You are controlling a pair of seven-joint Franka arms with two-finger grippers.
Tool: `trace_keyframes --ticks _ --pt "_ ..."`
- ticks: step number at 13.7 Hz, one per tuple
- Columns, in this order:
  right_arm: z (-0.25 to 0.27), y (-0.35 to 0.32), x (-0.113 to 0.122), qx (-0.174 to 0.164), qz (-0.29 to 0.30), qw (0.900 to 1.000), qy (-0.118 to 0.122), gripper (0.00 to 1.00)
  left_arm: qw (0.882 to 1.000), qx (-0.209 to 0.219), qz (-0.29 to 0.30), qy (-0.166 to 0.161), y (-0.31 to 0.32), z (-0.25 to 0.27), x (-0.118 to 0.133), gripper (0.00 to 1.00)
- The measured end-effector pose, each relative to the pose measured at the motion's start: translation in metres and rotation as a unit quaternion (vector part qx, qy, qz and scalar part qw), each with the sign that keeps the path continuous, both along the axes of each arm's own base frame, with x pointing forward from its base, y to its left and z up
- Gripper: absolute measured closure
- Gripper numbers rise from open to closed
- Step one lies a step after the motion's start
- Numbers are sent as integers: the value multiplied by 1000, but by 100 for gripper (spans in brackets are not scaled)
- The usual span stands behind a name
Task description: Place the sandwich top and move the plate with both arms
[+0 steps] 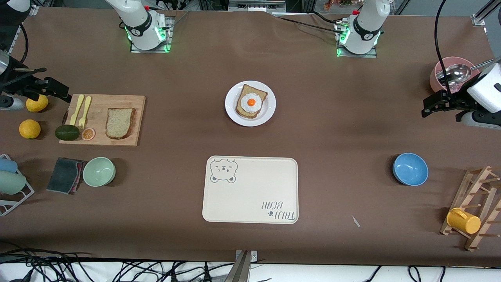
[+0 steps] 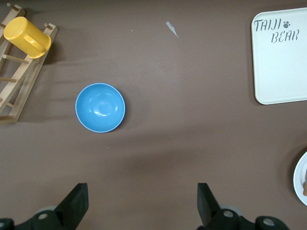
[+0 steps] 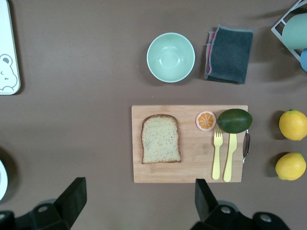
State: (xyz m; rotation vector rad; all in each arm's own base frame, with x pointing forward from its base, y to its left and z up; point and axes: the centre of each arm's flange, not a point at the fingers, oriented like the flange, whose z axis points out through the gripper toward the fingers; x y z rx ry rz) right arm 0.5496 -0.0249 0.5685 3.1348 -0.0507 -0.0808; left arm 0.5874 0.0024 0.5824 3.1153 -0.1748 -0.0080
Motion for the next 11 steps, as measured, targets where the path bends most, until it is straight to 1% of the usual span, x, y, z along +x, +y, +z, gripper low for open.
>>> trace_keyframes --ticks 2,5,8,9,11 --pt "-2 2 -3 1 2 1000 13 0 1000 0 -1 2 -1 -2 0 0" --pt "-6 5 -1 1 5 1000 17 0 1000 0 -3 14 -3 -16 5 0" --pt "-17 7 8 1 6 1000 24 0 1000 0 -3 30 -4 -34 12 0" --pt "-19 7 10 1 6 1000 25 0 999 -4 -2 36 -5 -42 15 0" --pt "-20 7 13 0 7 1000 26 0 998 -26 2 52 -10 -60 21 0"
